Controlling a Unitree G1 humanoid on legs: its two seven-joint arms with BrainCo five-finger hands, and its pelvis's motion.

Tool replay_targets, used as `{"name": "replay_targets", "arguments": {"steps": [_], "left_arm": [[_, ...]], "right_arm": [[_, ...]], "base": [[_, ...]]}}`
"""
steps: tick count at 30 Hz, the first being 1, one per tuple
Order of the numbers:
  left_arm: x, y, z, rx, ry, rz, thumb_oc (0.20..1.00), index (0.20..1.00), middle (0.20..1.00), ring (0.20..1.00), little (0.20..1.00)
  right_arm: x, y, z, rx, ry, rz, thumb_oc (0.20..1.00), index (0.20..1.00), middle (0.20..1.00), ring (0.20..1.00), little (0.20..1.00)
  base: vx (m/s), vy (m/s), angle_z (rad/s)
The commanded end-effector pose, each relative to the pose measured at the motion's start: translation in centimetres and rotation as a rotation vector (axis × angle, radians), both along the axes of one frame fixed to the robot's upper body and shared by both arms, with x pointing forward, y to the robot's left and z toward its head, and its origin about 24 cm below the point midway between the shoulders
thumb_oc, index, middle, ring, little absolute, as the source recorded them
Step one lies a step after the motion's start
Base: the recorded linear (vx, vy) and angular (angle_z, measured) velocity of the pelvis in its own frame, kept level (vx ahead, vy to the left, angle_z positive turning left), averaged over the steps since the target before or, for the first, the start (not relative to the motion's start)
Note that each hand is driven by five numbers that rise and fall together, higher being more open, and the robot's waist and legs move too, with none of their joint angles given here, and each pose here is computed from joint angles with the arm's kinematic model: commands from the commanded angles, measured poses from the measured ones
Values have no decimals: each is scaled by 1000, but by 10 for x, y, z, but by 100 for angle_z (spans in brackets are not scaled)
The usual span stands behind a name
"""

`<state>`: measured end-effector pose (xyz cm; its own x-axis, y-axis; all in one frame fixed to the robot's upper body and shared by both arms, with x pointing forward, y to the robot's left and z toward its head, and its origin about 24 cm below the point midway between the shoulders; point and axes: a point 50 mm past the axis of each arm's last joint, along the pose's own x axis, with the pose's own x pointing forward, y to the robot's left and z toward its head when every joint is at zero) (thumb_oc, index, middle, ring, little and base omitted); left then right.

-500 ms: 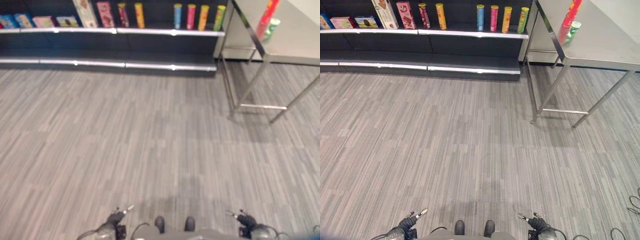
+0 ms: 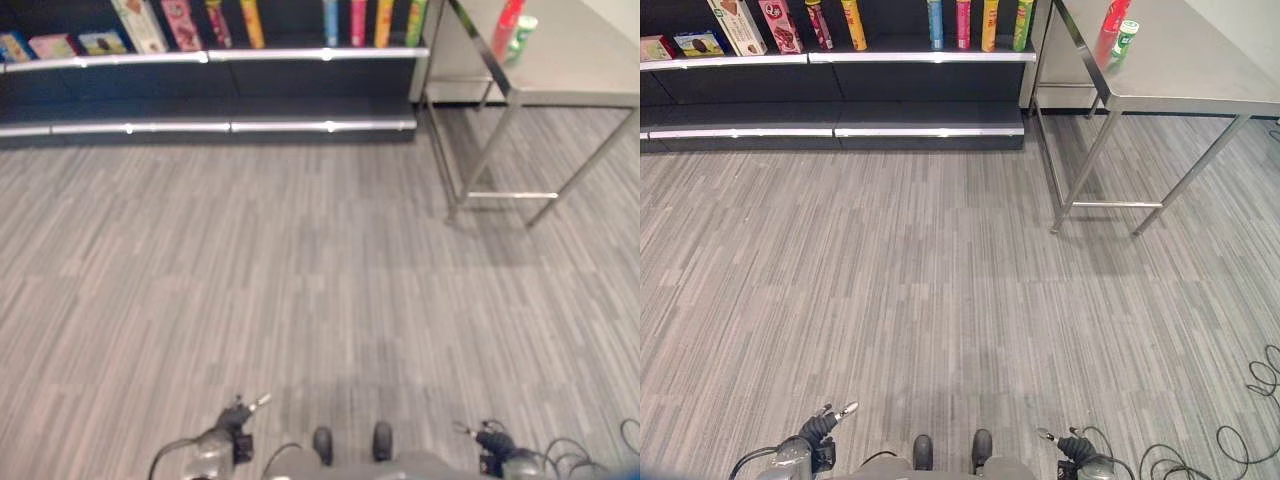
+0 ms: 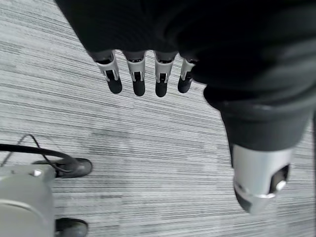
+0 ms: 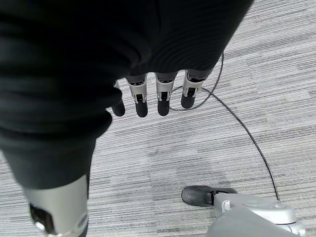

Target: Put the goods on the table back onto the shelves and tidy them up.

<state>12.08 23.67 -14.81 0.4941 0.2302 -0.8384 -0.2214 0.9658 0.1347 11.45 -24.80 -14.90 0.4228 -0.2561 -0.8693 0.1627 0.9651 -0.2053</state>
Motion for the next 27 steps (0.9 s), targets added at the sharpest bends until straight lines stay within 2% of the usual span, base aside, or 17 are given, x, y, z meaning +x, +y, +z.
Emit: {"name": "replay_targets", "arguments": {"steps": [1,7,13,17,21,27], "left_arm": [[6,7,2,47,2,-43,1000,1000,1000,1000,1000],[12,10,5,53,-13,-33,1000,1000,1000,1000,1000],[14,11,7,48,-32,-6,1000,1000,1000,1000,1000],[16,4,7,10,-59,4,1000,1000,1000,1000,1000],[22,7,12,9,-96,13,1000,1000,1000,1000,1000],[17,10,10,30,-67,23,1000,1000,1000,1000,1000]], "right_arm": [[17,-3,7,-28,-46,66,1000,1000,1000,1000,1000],[5,-4,4,-19,-30,33,1000,1000,1000,1000,1000],[6,-2,5,-11,-39,44,1000,1000,1000,1000,1000],[-5,-5,3,-15,-19,47,1000,1000,1000,1000,1000],[13,-10,12,-10,-115,-11,1000,1000,1000,1000,1000],[29,-19,20,-44,-151,-39,1000,1000,1000,1000,1000]], "base": [[23,405,-14],[249,223,-8],[503,-129,20],[877,-267,113],[446,-281,66],[472,-115,-32]]}}
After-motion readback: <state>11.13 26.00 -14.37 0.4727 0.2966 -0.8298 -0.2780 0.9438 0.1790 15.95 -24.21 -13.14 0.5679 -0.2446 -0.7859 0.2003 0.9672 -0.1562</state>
